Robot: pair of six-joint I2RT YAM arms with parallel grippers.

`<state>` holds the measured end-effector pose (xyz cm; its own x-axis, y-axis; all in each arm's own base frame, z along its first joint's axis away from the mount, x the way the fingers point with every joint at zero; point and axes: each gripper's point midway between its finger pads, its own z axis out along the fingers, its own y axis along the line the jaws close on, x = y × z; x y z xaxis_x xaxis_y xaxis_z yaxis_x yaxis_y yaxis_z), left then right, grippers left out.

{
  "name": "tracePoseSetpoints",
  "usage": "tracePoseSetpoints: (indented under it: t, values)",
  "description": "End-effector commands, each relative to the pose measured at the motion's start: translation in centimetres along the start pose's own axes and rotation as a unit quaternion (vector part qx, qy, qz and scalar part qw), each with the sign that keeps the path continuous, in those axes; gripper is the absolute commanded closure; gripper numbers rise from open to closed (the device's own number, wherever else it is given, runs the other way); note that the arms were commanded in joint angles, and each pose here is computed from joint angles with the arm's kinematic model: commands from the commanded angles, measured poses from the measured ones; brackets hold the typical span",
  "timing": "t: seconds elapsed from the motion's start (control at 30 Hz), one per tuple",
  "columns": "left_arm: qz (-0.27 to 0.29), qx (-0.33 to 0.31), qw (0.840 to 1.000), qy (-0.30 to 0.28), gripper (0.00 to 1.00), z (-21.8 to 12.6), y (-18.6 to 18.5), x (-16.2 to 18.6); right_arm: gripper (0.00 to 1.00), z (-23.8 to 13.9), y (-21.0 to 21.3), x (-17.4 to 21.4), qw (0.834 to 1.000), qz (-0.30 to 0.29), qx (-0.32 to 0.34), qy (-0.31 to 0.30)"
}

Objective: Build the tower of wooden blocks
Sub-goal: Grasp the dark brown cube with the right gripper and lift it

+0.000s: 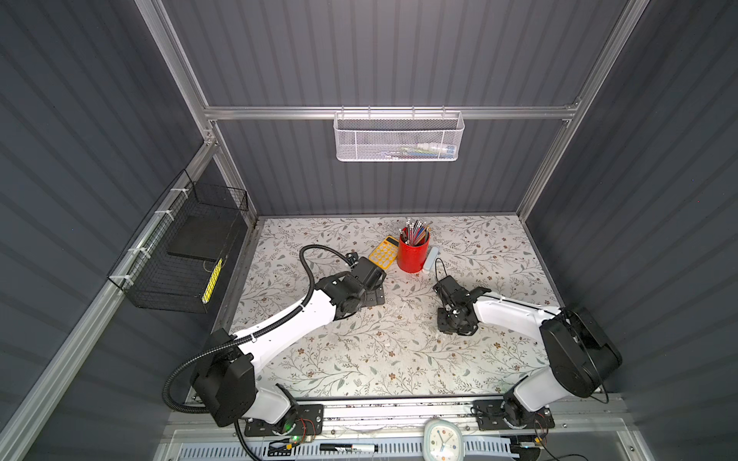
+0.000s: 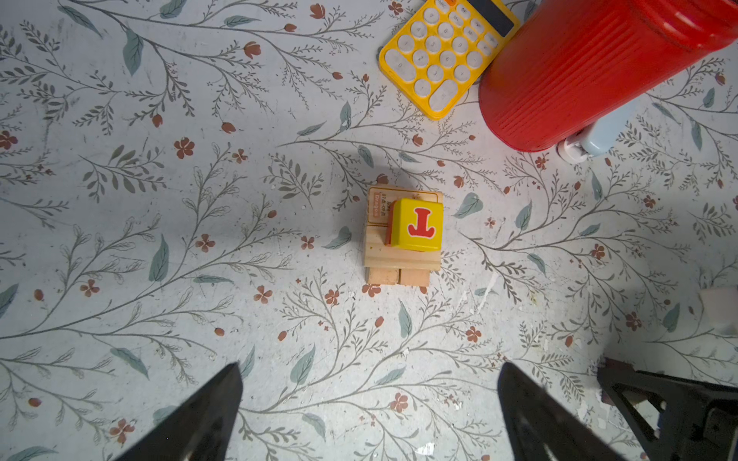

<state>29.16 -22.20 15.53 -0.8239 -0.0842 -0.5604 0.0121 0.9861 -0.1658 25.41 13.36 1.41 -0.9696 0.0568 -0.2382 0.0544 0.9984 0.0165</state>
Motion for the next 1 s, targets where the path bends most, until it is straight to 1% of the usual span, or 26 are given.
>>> tracePoseSetpoints:
  t: [0.0, 0.47, 0.57, 0.7, 0.83, 0.9, 0.97]
  values:
    - [0.006, -0.014, 1.0, -0.003, 0.0, -0.2, 0.8, 0.2, 0.59, 0.2, 0.1, -0.2, 1.0, 0.001, 0.003, -0.004]
    - [0.009, -0.014, 1.0, -0.004, 0.0, -0.4, 0.6, -0.1, 0.63, 0.5, 0.1, 0.2, 1.0, 0.011, 0.002, 0.005]
    - [0.009, -0.015, 1.0, -0.005, 0.0, -0.4, 0.7, -0.1, 0.63, 0.4, -0.4, 0.5, 1.0, 0.014, 0.013, 0.006]
    - [0.008, -0.013, 1.0, -0.006, 0.0, -0.5, 0.6, -0.2, 0.6, 0.4, -0.4, 0.9, 1.0, 0.02, 0.008, 0.011]
    - [0.008, -0.013, 1.0, -0.005, 0.0, -0.5, 0.6, -0.2, 0.6, 0.4, -0.4, 1.2, 1.0, 0.019, 0.006, 0.015]
    - [0.008, -0.014, 1.0, -0.006, 0.0, -0.6, 0.7, -0.3, 0.63, 0.3, -0.5, 1.3, 1.0, 0.018, 0.005, 0.015]
    - [0.008, -0.014, 1.0, -0.006, 0.0, -0.6, 0.7, -0.2, 0.63, 0.2, -0.6, 1.4, 1.0, 0.019, 0.006, 0.018]
